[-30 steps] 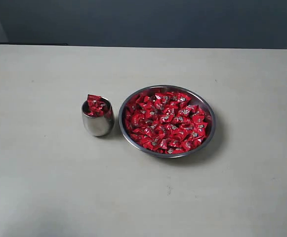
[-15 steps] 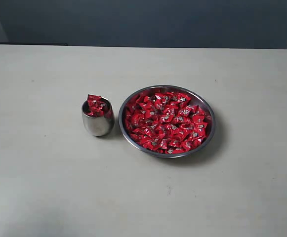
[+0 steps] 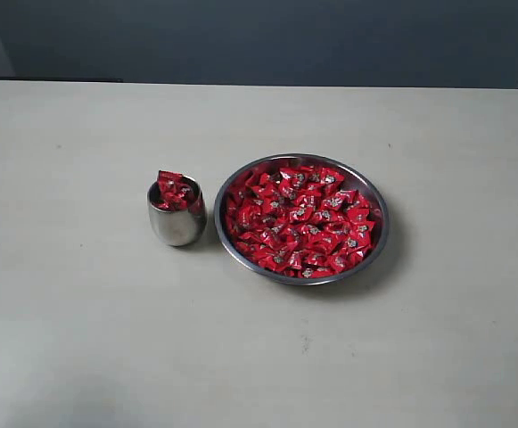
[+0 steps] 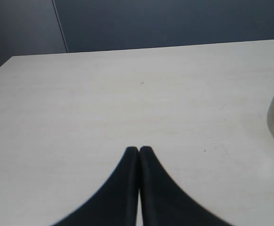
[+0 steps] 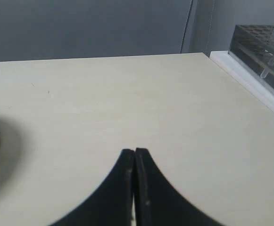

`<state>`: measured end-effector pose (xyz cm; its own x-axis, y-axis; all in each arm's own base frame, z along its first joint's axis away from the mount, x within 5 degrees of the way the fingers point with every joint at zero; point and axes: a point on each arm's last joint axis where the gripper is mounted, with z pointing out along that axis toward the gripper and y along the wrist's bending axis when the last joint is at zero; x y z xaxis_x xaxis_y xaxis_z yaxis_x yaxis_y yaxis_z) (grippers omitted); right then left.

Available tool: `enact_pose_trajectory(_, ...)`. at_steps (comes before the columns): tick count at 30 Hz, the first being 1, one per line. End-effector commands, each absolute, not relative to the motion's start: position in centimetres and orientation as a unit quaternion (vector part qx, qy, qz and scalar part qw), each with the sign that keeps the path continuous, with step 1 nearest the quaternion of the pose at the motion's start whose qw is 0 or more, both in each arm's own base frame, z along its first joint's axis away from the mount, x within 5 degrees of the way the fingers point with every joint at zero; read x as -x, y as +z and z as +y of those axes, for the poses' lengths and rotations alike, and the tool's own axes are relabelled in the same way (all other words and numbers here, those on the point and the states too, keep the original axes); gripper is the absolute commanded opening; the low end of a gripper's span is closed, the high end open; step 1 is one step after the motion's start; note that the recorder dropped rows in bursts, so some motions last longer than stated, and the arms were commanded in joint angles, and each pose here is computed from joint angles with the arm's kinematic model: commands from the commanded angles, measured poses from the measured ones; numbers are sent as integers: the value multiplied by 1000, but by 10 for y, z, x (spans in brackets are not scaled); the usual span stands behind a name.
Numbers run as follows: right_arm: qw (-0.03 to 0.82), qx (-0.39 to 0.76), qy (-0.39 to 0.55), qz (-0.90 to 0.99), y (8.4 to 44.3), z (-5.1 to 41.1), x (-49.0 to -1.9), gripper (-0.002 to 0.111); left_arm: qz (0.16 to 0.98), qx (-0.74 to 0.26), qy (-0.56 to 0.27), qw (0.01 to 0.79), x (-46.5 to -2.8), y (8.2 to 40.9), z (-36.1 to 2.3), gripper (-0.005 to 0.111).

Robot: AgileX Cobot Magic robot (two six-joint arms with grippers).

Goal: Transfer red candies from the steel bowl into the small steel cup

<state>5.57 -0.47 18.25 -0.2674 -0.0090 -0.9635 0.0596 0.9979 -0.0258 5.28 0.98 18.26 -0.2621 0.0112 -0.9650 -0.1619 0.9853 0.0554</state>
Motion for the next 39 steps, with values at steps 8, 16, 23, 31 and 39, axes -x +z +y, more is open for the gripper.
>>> enact_pose_trajectory(8, 607, -13, -28, 794, 182, -4, -55, -1, 787, 48, 73, 610, -53, 183, 10, 0)
enact_pose_trajectory(16, 608, -15, -24, 794, 182, -4, -55, -1, 787, 48, 73, 610, -53, 183, 10, 0)
enact_pose_trajectory(23, 610, -20, -17, 792, 183, -4, -56, -1, 787, 48, 73, 610, -53, 183, 10, 0)
enact_pose_trajectory(31, 610, -20, -16, 792, 183, -4, -56, -1, 787, 48, 73, 610, -53, 183, 10, 0)
enact_pose_trajectory(39, 610, -20, -16, 792, 183, -4, -56, -1, 787, 48, 73, 610, -53, 183, 10, 0)
